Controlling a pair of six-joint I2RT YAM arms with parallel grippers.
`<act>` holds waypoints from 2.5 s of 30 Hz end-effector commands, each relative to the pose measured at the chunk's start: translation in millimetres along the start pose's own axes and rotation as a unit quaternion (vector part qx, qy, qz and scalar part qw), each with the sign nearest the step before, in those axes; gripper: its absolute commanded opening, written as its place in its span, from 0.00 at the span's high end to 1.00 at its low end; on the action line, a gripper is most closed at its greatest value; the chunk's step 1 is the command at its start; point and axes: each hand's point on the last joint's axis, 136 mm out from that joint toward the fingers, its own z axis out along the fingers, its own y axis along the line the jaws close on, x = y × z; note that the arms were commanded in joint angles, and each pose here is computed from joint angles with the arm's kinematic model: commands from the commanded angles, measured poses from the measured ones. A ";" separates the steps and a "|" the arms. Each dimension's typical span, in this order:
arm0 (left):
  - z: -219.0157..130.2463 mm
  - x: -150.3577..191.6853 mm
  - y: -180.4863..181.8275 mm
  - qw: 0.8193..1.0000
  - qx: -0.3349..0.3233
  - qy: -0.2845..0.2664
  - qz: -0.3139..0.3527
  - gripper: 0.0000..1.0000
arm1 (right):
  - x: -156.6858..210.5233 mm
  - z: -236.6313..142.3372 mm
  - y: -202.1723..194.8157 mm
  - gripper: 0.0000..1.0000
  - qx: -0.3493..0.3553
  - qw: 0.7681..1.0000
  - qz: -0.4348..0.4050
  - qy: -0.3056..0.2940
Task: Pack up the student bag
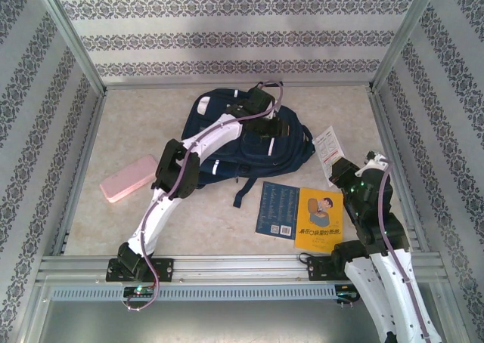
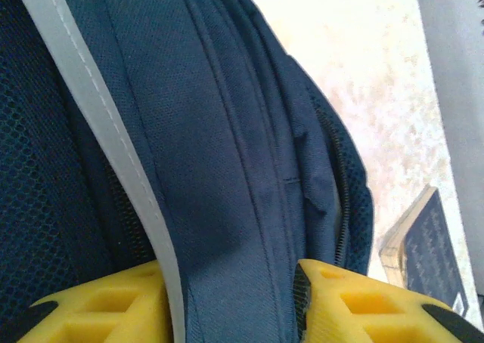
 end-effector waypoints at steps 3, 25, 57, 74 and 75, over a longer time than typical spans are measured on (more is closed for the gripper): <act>11.3 9.8 6.8 0.999 -0.016 0.022 0.020 0.60 | -2.3 3.3 11.7 1.00 -0.028 1.000 0.008 0.002; -211.1 -38.9 -72.4 0.984 0.044 -0.059 0.165 1.00 | -8.9 6.6 58.4 1.00 -0.100 0.989 0.007 0.105; -264.7 -40.5 -117.4 0.957 0.220 -0.069 0.177 1.00 | 159.9 225.7 174.9 0.80 -0.177 0.933 0.095 0.298; -210.3 -79.1 -6.5 0.989 0.084 -0.098 0.070 0.99 | 105.1 139.0 112.5 0.09 -0.085 0.966 -0.098 0.225; -203.6 -80.5 3.1 0.991 0.068 -0.098 0.062 0.97 | 102.2 130.3 103.6 0.11 -0.071 0.967 -0.103 0.220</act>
